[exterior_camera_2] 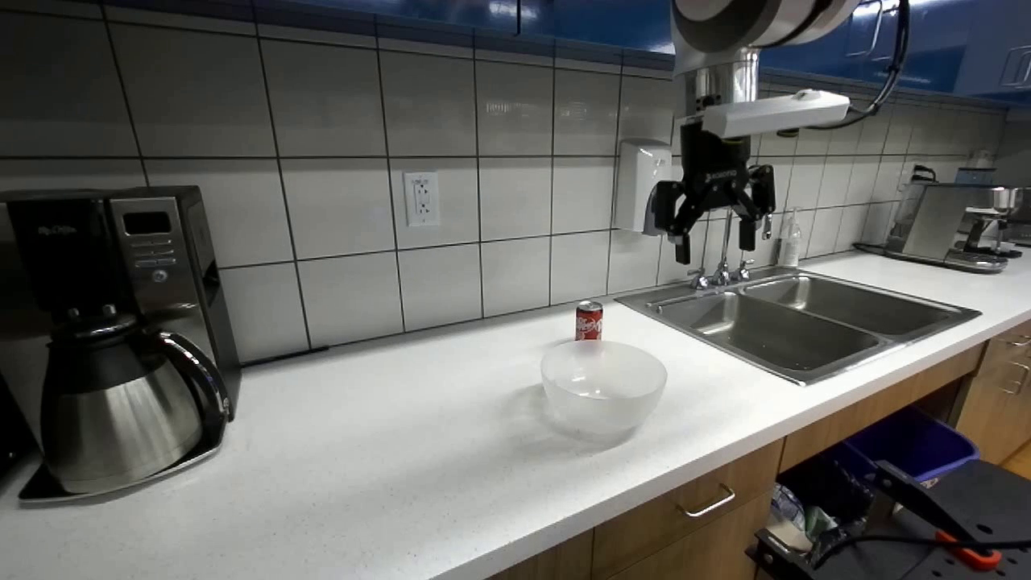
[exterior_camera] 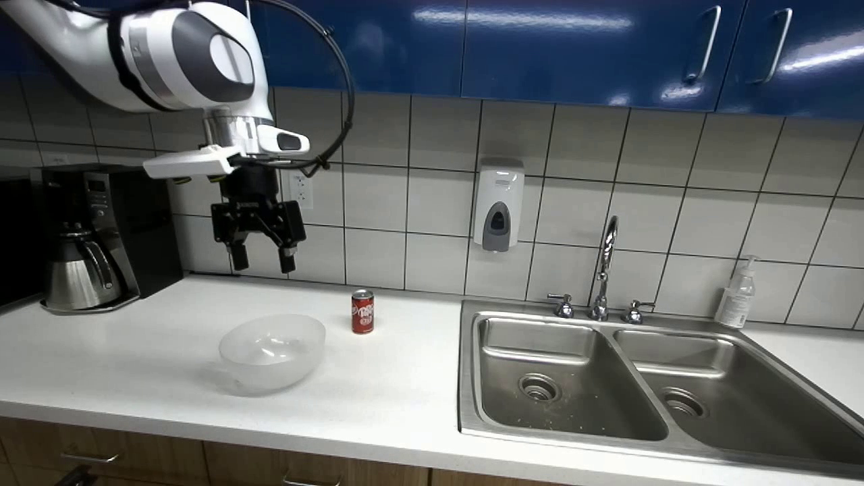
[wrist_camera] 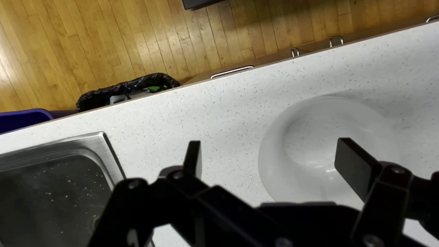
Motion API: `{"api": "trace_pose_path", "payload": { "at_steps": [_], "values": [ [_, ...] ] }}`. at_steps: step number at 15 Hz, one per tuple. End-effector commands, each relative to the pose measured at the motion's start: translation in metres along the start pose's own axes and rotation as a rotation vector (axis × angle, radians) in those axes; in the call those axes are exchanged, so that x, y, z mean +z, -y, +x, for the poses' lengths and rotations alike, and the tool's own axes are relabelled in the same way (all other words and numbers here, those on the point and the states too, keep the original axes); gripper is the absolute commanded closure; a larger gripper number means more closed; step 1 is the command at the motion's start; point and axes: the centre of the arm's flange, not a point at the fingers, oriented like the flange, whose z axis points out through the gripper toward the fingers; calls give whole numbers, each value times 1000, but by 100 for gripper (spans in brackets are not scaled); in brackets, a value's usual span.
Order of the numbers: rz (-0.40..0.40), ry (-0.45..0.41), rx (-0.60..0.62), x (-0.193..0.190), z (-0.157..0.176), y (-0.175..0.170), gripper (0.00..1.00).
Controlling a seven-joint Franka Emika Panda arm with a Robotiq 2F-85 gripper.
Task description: Place the soda can into the bowl
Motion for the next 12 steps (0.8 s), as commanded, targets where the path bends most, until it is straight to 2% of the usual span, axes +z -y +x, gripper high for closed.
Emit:
{"api": "trace_pose_path", "payload": {
  "at_steps": [1,12],
  "values": [
    [6,-17,35,33,35,-18,0],
    [44,-62,34,112,122,-46,0]
  ]
}}
